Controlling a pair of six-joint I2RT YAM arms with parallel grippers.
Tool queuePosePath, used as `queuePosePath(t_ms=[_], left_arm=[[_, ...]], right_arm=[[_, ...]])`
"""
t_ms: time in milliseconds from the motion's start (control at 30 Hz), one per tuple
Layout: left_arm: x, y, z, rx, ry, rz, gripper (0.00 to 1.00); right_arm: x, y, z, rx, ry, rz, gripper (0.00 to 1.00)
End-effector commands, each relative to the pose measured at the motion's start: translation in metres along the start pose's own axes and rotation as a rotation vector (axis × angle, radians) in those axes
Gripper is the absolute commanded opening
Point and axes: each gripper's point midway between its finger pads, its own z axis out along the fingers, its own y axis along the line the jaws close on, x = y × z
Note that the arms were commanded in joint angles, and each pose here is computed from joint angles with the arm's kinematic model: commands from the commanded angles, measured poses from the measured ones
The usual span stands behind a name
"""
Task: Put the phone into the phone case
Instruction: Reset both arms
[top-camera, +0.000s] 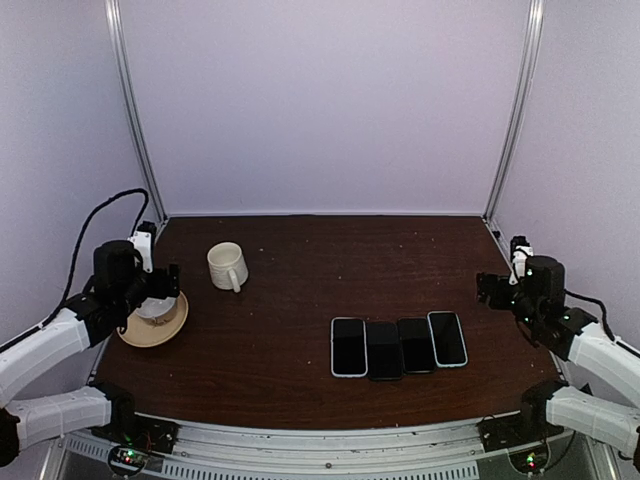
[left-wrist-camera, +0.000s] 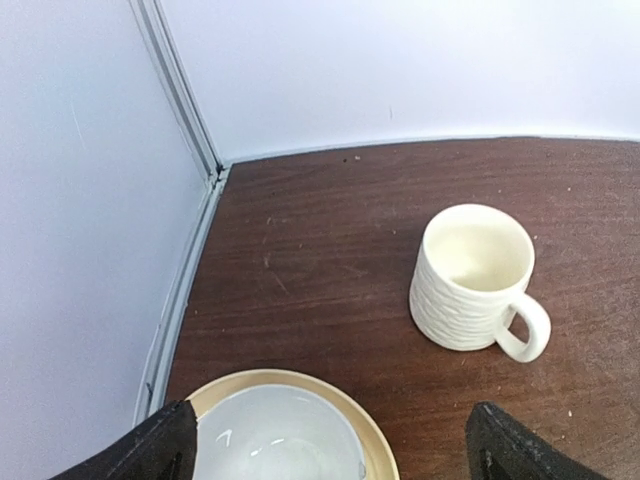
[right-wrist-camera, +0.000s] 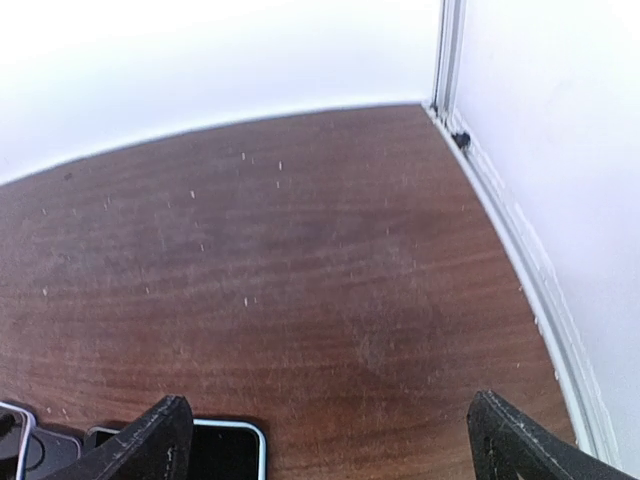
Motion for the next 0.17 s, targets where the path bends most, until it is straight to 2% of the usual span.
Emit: queuePosePath(t_ms=[0,133], left_arm=[[-0.0291,-0.0032,-0.0052,0.034,-0.163,-0.022,0.97],[-0.0252,-0.0029,-0.0042,0.03,-0.153,-0.022,0.97]], right_arm=[[-0.0221,-0.0048,-0.0044,0.025,-0.103,0.002,0.99],[-0.021,-0.0021,-0.0022,0.014,-0.09,-0.004,0.99]])
